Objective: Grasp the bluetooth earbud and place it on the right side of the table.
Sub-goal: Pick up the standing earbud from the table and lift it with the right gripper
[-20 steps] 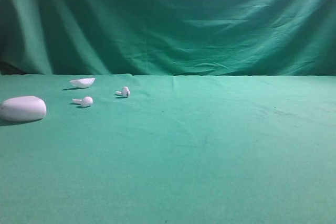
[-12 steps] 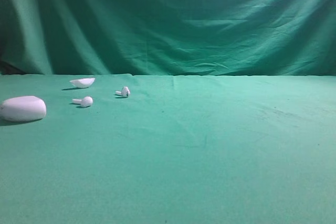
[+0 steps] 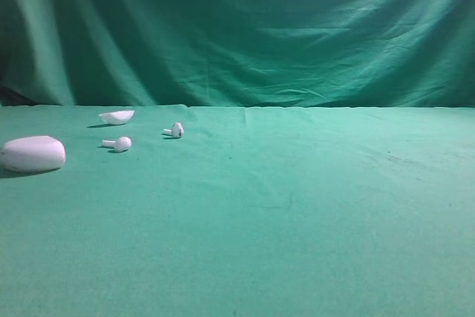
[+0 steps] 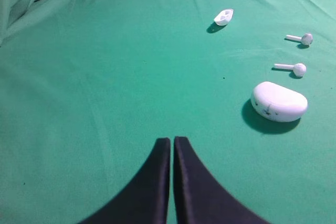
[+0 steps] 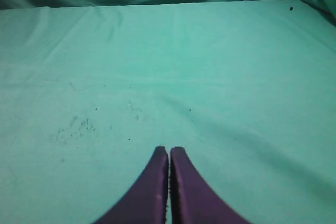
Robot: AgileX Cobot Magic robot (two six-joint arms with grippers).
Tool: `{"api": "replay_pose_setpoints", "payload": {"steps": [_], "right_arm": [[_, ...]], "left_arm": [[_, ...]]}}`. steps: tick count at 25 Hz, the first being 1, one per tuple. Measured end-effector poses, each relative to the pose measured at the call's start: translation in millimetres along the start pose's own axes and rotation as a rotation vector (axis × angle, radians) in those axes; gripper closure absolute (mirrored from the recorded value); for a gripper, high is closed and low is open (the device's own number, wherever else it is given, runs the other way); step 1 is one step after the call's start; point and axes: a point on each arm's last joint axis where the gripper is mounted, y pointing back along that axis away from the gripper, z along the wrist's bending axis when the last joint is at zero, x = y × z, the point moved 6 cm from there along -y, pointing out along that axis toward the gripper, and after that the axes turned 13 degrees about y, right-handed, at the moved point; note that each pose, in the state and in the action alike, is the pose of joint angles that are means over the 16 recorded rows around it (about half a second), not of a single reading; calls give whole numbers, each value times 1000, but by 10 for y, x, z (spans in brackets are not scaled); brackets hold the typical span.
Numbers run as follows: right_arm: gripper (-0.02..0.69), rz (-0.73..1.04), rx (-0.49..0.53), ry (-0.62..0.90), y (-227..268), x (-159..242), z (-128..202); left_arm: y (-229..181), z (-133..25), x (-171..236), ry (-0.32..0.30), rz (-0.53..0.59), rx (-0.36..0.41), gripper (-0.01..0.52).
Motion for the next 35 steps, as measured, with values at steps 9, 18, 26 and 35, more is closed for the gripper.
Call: {"api": "replay_pose_setpoints", "payload": {"steps": [9, 18, 26, 35], "right_arm": [[665, -192, 24, -44, 33, -303, -47], [665, -218, 22, -82, 68, -852, -165], [665, 111, -65, -47, -347, -1236, -199], [665, 441, -317, 139, -1196, -1538, 182]], "left_arm": [[0, 0, 0, 0, 0, 0, 514], [0, 0, 0, 0, 0, 0, 514], [0, 0, 0, 0, 0, 0, 514], [0, 0, 0, 0, 0, 0, 514]]}}
